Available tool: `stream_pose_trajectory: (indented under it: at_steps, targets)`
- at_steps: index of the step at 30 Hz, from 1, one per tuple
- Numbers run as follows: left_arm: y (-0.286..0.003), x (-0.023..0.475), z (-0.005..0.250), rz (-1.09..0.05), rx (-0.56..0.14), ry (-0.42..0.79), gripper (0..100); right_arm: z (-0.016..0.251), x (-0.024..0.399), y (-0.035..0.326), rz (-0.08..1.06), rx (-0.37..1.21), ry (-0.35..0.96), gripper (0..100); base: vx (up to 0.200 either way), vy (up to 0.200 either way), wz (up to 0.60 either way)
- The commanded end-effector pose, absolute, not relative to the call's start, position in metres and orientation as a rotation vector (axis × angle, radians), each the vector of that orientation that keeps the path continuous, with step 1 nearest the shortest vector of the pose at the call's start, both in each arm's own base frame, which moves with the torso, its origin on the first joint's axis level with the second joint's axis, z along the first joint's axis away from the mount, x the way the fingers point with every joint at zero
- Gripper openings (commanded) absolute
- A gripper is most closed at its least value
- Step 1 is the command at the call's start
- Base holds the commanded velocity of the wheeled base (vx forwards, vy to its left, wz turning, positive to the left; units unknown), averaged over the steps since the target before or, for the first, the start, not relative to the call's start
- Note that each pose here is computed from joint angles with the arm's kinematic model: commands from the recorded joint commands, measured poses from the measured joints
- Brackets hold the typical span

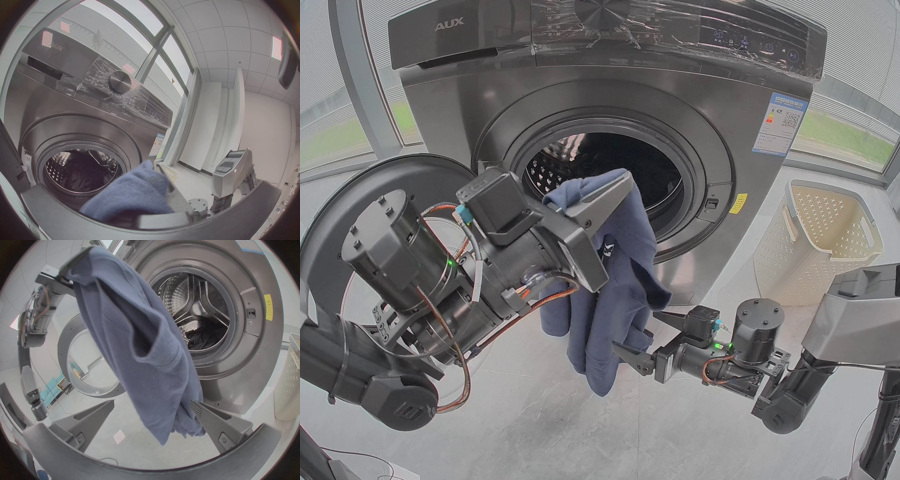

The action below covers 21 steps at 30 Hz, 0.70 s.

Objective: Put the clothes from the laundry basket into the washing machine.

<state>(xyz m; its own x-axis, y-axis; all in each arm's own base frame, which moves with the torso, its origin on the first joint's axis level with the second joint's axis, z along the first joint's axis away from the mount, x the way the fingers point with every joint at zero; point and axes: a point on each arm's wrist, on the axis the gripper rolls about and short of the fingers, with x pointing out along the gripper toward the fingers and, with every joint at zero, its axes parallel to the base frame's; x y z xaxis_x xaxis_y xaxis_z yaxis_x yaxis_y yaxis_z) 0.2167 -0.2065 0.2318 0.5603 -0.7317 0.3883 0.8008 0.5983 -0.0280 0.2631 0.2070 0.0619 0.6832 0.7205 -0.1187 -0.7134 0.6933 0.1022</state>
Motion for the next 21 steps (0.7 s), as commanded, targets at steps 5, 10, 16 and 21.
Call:
stream_pose_trajectory:
  at_steps: [5,10,16,21]
  targets:
    - [-0.206,0.201,0.232,-0.950,-0.214,-0.341,0,0.051,0.306,0.241,0.814,0.070,0.064,100,0.000,0.000,0.00]
    - [-0.208,0.194,0.232,-0.970,-0.218,-0.339,0,0.057,0.321,0.251,0.798,0.089,0.005,100,0.000,0.000,0.00]
    - [-0.213,0.189,0.231,-0.991,-0.223,-0.334,0,0.058,0.329,0.259,0.784,0.098,-0.027,100,0.000,0.000,0.00]
    - [-0.216,0.186,0.231,-1.003,-0.226,-0.331,0,0.053,0.332,0.262,0.773,0.100,-0.019,100,0.000,0.000,0.00]
